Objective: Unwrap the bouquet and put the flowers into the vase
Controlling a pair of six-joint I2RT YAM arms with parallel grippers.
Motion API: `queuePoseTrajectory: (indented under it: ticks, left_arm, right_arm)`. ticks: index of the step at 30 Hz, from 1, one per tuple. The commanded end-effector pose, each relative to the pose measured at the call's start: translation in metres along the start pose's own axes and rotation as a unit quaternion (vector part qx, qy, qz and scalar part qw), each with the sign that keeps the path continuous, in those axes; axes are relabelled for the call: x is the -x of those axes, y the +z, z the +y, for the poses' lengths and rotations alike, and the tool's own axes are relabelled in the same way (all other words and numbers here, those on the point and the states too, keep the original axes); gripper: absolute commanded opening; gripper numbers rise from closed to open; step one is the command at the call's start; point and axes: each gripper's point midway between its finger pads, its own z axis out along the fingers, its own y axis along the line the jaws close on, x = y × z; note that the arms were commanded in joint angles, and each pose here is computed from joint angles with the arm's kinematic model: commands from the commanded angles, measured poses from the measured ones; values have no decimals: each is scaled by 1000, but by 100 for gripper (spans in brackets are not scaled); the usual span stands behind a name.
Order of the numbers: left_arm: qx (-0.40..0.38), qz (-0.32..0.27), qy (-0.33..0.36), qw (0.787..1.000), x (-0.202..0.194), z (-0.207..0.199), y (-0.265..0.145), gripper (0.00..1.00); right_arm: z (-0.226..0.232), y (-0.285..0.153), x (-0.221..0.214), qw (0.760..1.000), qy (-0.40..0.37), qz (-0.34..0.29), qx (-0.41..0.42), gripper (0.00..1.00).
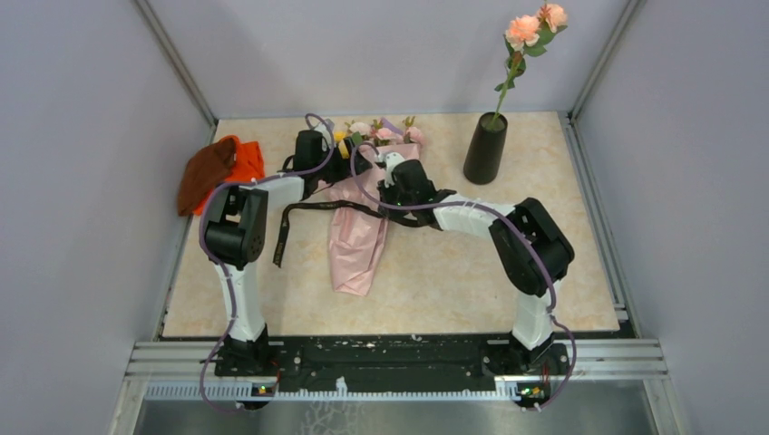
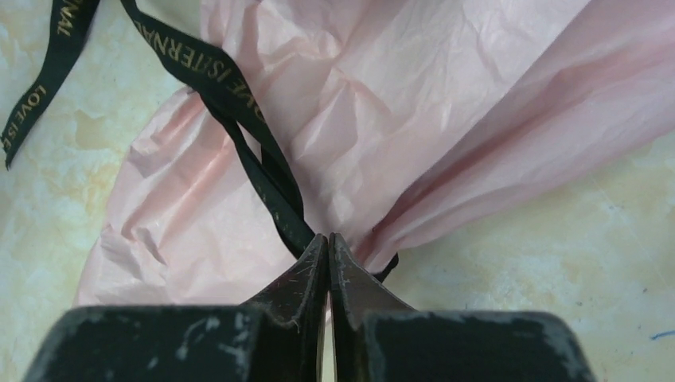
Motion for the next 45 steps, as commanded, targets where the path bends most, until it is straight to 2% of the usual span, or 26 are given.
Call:
queuePoseTrajectory:
  ticks: [1, 8, 11, 17, 23, 31, 45]
  left_arm:
    - [19, 26, -15, 999, -20, 20, 5, 99]
    - [13, 27, -22, 999, -20, 23, 6, 99]
    - [7, 29, -26, 999, -20, 21, 7, 99]
    - [12, 27, -23, 999, -21, 22, 4, 99]
    - [13, 29, -23, 999, -22, 23, 4, 99]
    - [13, 32, -24, 999, -24, 24, 7, 99]
    - [17, 30, -21, 999, -21, 25, 5, 99]
  right_arm:
    - [6, -20, 5, 1000, -8, -17, 14, 2]
    - [-4, -37, -19, 1000, -9, -9, -9, 2]
    - [-2, -41, -9, 1000, -13, -19, -7, 8]
    - [3, -44, 9, 999, -20, -32, -1, 13]
    - [16, -44, 19, 999, -18, -40, 27, 25]
    - [30, -42, 21, 998, -26, -35, 43, 27]
    - [21, -33, -15, 999, -24, -5, 29, 25]
